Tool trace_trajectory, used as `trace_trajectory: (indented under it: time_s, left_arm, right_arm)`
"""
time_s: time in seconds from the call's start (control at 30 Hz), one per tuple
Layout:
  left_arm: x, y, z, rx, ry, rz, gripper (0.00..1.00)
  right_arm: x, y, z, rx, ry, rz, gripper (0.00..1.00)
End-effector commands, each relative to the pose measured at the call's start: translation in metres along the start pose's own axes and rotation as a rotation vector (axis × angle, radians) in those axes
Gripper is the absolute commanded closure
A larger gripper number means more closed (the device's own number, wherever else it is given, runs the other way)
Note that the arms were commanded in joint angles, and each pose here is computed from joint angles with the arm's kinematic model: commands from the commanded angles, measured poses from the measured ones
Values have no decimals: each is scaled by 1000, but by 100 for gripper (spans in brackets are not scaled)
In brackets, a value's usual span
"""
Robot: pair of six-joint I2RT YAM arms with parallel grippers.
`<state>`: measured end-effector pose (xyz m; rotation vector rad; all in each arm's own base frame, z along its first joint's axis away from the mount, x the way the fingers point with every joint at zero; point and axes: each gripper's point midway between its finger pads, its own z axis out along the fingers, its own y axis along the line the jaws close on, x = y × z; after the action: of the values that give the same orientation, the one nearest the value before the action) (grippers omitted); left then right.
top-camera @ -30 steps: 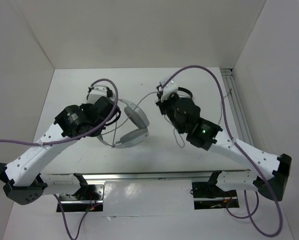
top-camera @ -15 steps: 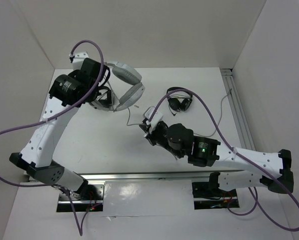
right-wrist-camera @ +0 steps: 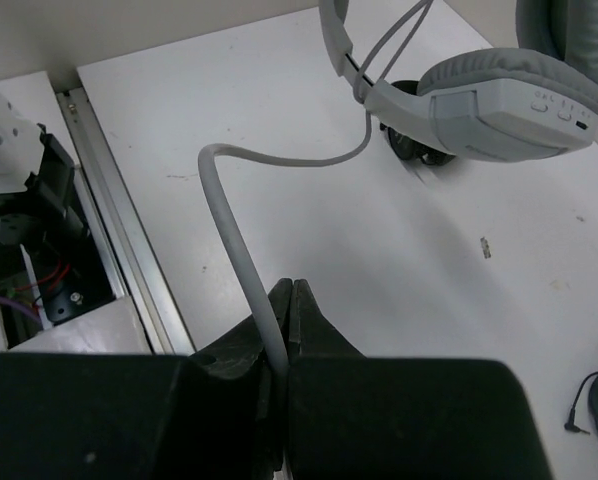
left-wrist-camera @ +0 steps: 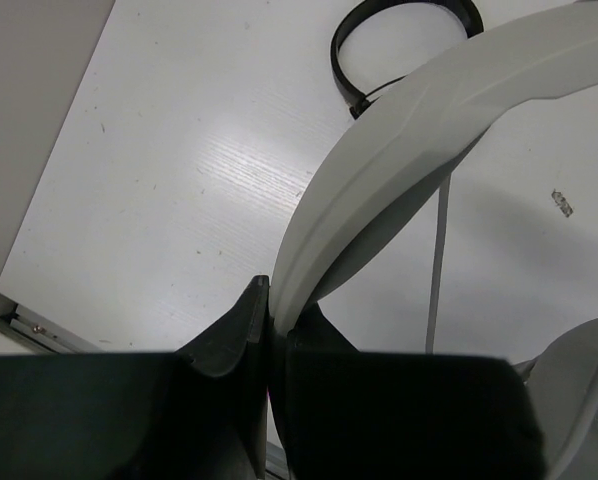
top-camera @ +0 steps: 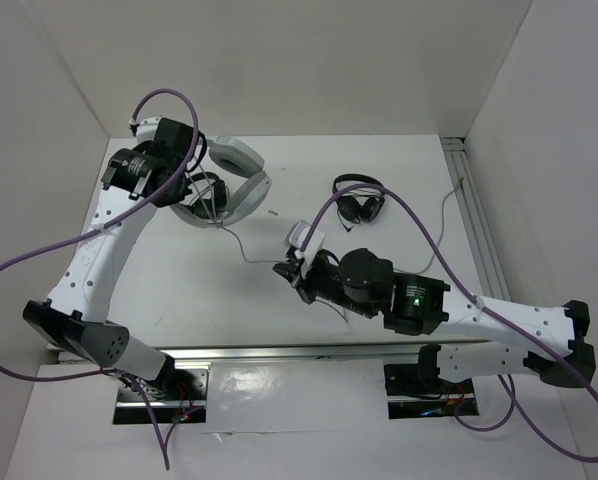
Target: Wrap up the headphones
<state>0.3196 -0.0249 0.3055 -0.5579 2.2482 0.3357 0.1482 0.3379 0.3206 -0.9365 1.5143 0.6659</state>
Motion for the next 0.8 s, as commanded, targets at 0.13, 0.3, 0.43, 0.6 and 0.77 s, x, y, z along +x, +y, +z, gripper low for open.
trace_trajectory:
  time_s: [0.13, 0.3, 0.43, 0.6, 0.77]
  left_arm:
    - [2, -4, 17, -55, -69, -17, 100]
    - [17, 2, 27, -97, -32, -64, 100]
    - [30, -7, 29, -86, -20, 56, 100]
    - [74, -42, 20, 56, 7, 297, 100]
    - [111, -38, 0, 175, 26, 424, 100]
  right_arm:
    - [-51, -2, -23, -20, -107, 44, 100]
    - [-66, 0, -24, -39, -103, 42, 100]
    - [-63, -12, -22, 32, -99, 24, 100]
    - [-66, -65, -33, 323, -88, -86, 100]
    - [-57, -127, -30, 609, -19, -225, 97]
